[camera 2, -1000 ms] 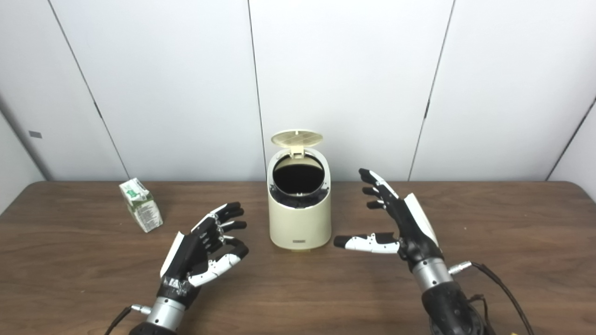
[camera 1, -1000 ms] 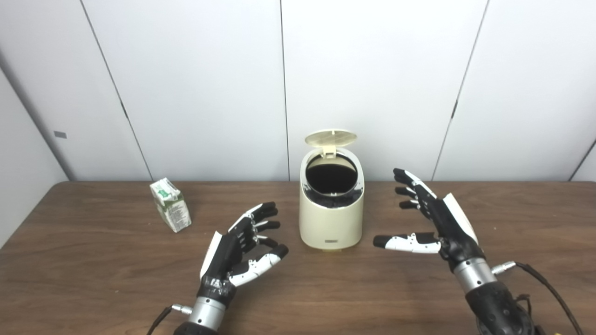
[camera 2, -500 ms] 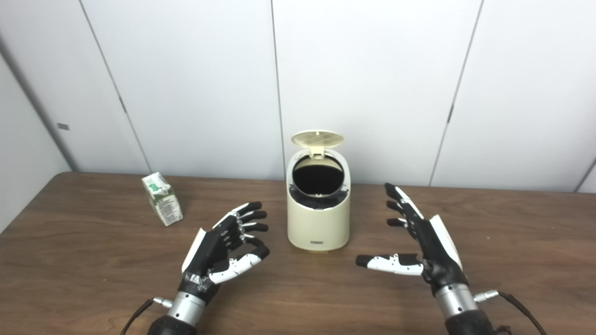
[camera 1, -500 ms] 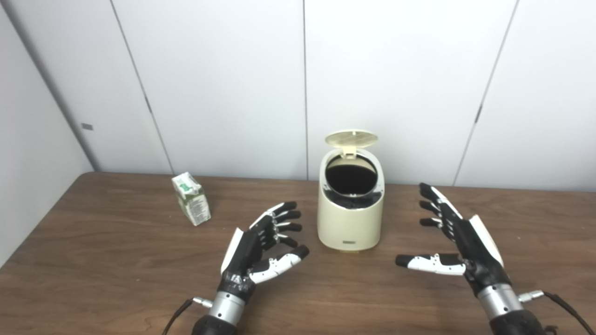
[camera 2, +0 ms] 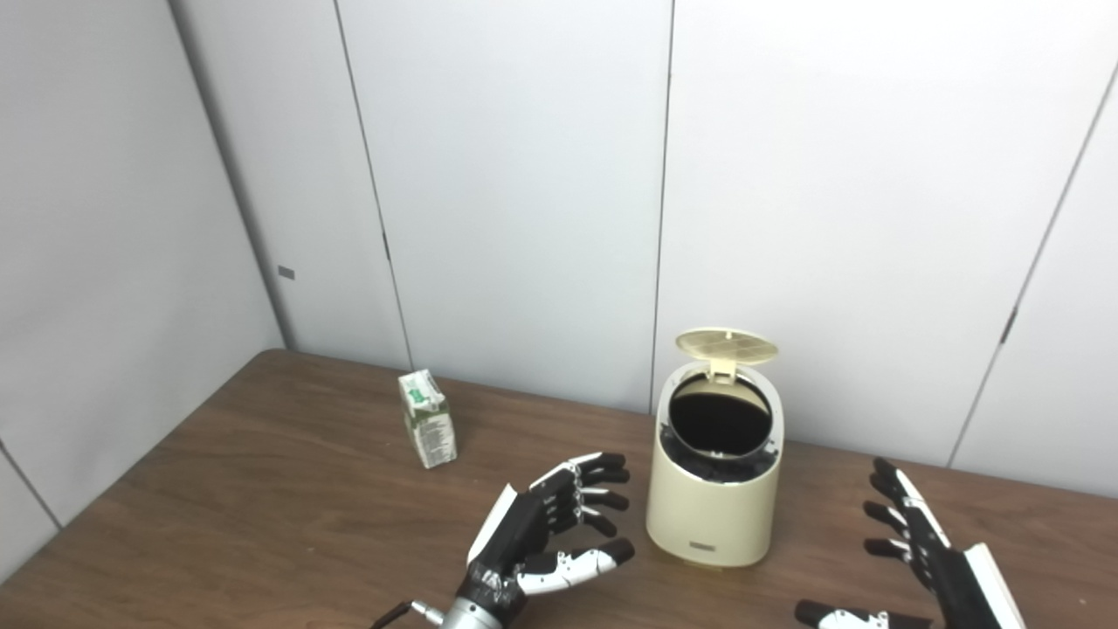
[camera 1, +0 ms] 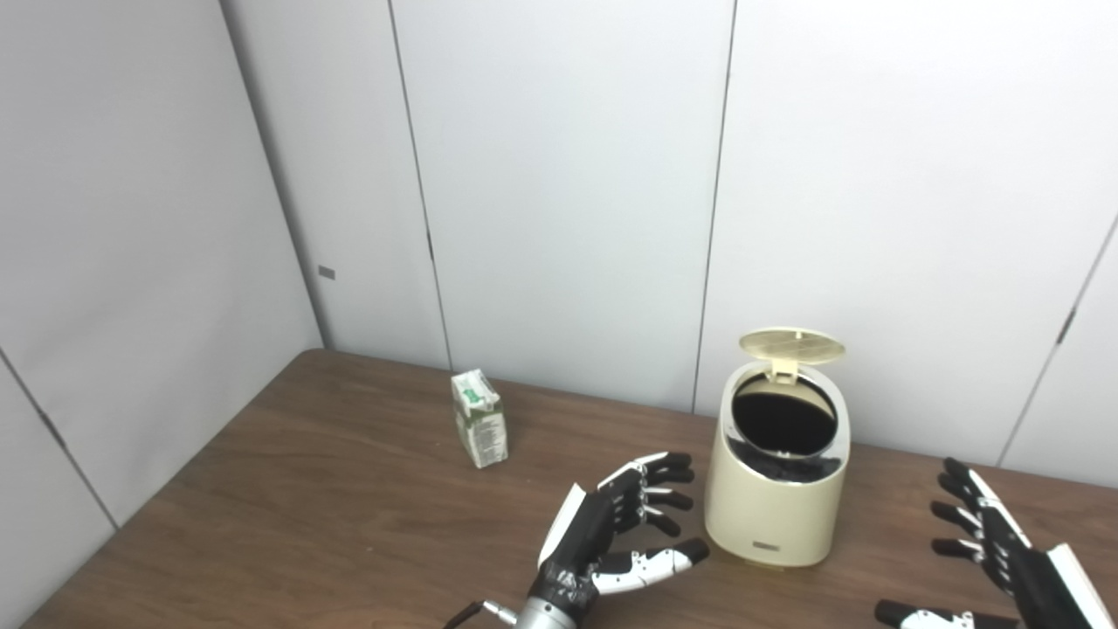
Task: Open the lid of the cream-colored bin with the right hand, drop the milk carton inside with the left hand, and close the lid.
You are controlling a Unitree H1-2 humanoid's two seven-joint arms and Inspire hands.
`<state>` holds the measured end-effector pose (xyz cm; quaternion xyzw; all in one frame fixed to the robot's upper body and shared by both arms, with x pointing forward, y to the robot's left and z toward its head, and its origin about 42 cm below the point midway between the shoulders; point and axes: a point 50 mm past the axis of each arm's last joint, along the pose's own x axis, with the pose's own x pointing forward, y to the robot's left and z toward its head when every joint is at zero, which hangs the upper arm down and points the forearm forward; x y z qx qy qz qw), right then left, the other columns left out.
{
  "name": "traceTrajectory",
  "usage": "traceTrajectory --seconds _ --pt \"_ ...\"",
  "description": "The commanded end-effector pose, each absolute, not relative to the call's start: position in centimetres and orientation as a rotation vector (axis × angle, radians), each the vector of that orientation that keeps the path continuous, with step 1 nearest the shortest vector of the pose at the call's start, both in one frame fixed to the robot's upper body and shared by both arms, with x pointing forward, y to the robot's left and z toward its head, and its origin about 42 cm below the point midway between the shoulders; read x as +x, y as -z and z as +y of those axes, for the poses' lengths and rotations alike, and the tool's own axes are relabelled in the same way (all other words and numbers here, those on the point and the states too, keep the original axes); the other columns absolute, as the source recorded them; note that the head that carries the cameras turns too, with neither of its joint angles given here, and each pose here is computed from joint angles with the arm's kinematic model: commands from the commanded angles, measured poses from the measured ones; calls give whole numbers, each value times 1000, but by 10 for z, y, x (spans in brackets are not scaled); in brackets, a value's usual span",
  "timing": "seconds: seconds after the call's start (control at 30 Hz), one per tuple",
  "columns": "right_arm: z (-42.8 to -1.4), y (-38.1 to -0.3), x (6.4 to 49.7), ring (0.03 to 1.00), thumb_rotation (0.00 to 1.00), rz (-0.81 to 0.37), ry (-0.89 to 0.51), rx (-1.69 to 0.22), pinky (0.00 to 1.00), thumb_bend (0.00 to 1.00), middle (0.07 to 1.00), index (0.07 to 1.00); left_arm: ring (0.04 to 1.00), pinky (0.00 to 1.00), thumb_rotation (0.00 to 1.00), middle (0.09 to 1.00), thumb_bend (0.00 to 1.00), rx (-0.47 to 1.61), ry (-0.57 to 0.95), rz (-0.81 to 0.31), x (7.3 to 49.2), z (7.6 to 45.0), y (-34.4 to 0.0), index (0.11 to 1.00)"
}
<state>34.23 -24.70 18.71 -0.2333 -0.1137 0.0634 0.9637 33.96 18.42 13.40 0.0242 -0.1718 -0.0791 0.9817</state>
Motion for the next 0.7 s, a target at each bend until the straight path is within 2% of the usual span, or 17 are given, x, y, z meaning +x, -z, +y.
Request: traceTrajectory --seconds 0.0,0.13,0.43,0.5,0.57,0.67 --pt "-249 -209 352 876 262 -324 -120 -491 735 873 924 943 608 493 167 737 697 23 121 -470 344 189 -162 819" --pt "-249 -211 353 848 274 -333 -125 -493 650 880 920 934 584 463 190 712 693 64 82 -493 344 201 -172 808" --pt "-239 -212 354 861 272 -330 -115 -506 704 862 914 929 612 503 161 713 707 216 64 -539 346 243 -209 790" --pt "-238 -212 354 855 272 -330 -122 -506 689 855 912 930 618 501 162 719 717 254 44 -542 346 256 -219 788" --pt "-238 -211 354 850 295 -332 -127 -506 675 854 913 932 630 513 122 725 701 287 27 -546 347 267 -227 788" --pt "-237 -212 354 851 279 -327 -132 -503 672 840 921 938 661 564 102 733 697 324 -8 -556 350 289 -239 784"
